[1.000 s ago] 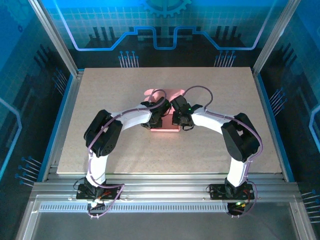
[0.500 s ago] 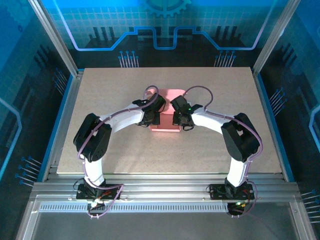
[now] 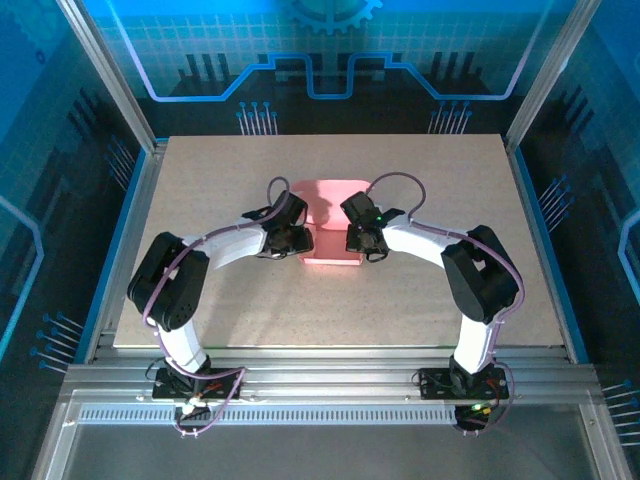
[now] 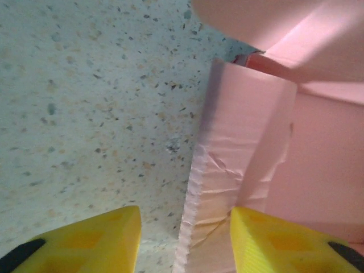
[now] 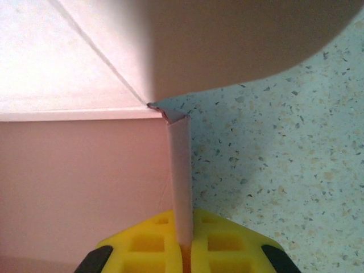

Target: Fold the paper box

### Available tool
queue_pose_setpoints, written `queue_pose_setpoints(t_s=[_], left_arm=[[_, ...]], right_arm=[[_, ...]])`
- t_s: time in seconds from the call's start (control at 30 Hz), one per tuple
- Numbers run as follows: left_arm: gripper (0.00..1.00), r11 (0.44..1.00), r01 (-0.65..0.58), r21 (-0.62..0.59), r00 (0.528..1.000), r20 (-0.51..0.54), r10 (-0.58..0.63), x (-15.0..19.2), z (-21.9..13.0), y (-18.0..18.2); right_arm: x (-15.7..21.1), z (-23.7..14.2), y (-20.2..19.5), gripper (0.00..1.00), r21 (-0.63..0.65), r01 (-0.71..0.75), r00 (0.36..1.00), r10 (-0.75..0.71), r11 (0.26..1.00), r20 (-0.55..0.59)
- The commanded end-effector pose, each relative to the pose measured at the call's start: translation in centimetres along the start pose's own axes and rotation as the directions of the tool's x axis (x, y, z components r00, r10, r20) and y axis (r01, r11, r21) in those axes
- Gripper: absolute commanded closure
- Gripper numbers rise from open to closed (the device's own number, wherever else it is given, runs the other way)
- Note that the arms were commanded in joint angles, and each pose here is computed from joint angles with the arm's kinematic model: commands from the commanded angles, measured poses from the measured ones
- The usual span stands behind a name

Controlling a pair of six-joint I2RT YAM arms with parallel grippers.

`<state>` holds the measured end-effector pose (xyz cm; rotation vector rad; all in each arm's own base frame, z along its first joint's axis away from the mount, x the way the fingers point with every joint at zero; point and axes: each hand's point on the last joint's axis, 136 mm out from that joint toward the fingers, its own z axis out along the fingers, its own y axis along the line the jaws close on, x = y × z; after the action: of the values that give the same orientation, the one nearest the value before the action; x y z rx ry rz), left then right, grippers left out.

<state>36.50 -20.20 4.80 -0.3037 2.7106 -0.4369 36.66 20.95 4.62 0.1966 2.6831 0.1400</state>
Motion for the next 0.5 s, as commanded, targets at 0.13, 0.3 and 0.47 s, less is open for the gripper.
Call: queue_pose_setpoints(t_s=[0.13,0.3,0.47], left_arm=[[0.65,0.972,0.046,0.230,0.998,-0.047,-0.036,0.2,0.2,-2.9],[0.75,0.973,0.056,0.226,0.997,-0.057,-0.044,0.5,0.7,-2.6],[0.77,0.982,0.060,0.178,0.996,-0.081,-0.046,1.0,1.5,-1.9]], right_arm=[[-0.5,0.0,0.1,1.00,0.007,-0.008,1.000,0.008,1.000,0.007],[-0.5,0.0,0.2,1.00,0.000,-0.014,1.000,0.014,1.000,0.006],[-0.5,0.0,0.3,1.00,-0.006,-0.016,1.000,0.017,1.000,0.006]])
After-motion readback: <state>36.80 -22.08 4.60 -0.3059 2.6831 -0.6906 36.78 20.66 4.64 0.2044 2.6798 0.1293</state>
